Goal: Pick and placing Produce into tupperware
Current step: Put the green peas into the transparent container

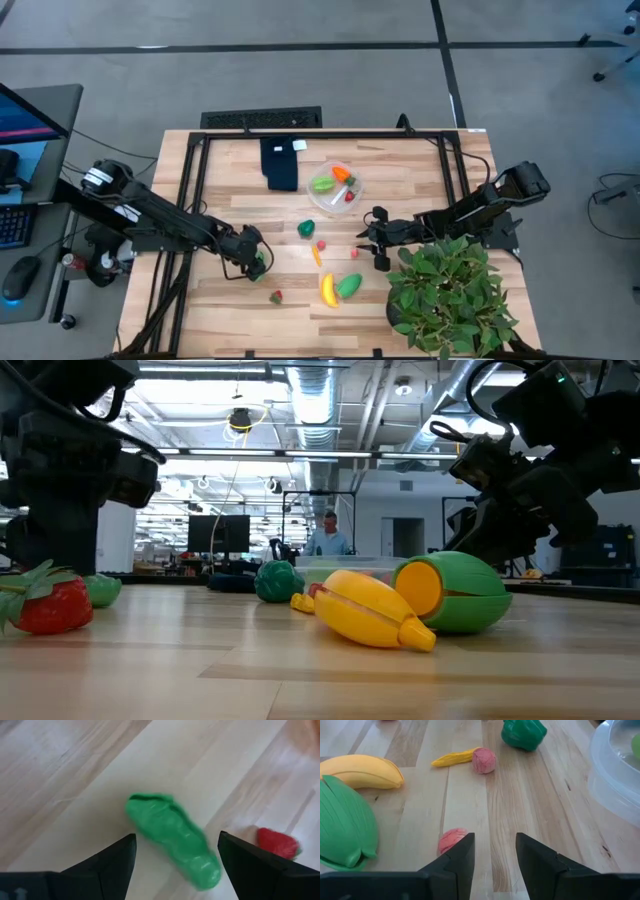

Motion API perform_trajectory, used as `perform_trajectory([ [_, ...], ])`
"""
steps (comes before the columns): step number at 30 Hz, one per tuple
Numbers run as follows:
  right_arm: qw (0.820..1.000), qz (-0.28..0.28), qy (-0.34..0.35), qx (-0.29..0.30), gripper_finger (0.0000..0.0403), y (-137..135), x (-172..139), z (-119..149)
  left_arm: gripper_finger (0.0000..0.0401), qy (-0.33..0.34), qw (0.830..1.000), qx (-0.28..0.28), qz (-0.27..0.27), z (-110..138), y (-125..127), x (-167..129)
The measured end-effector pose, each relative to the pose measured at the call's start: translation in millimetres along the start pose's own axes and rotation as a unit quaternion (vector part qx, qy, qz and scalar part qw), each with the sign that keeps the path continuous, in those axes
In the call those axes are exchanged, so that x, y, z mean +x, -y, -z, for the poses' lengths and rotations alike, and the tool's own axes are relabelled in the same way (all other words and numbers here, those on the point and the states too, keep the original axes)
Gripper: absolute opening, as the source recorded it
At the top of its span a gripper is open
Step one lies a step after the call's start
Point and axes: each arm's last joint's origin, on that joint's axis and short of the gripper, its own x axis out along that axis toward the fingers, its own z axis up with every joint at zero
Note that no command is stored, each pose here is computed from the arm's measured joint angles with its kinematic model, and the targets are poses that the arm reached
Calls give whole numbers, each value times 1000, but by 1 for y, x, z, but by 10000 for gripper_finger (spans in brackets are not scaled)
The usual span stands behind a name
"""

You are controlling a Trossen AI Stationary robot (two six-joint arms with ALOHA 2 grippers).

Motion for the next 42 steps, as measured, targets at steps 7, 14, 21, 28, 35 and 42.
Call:
perform_trajectory([
  [7,1000,0,0,3,136,0,0,0,270,-20,1000,15,7,0,2,11],
  [14,1000,0,0,4,135,0,0,0,270,-26,1000,13,8,-2,1,11],
  [21,1000,0,0,4,134,0,0,0,270,-31,999,9,4,-3,0,11],
  [28,1000,0,0,4,136,0,0,0,270,-36,999,8,-10,-2,-3,11],
  [35,1000,0,0,4,137,0,0,0,270,-34,999,9,-18,-2,-4,11],
  [42,1000,0,0,4,134,0,0,0,270,-46,998,22,-36,0,-8,11],
])
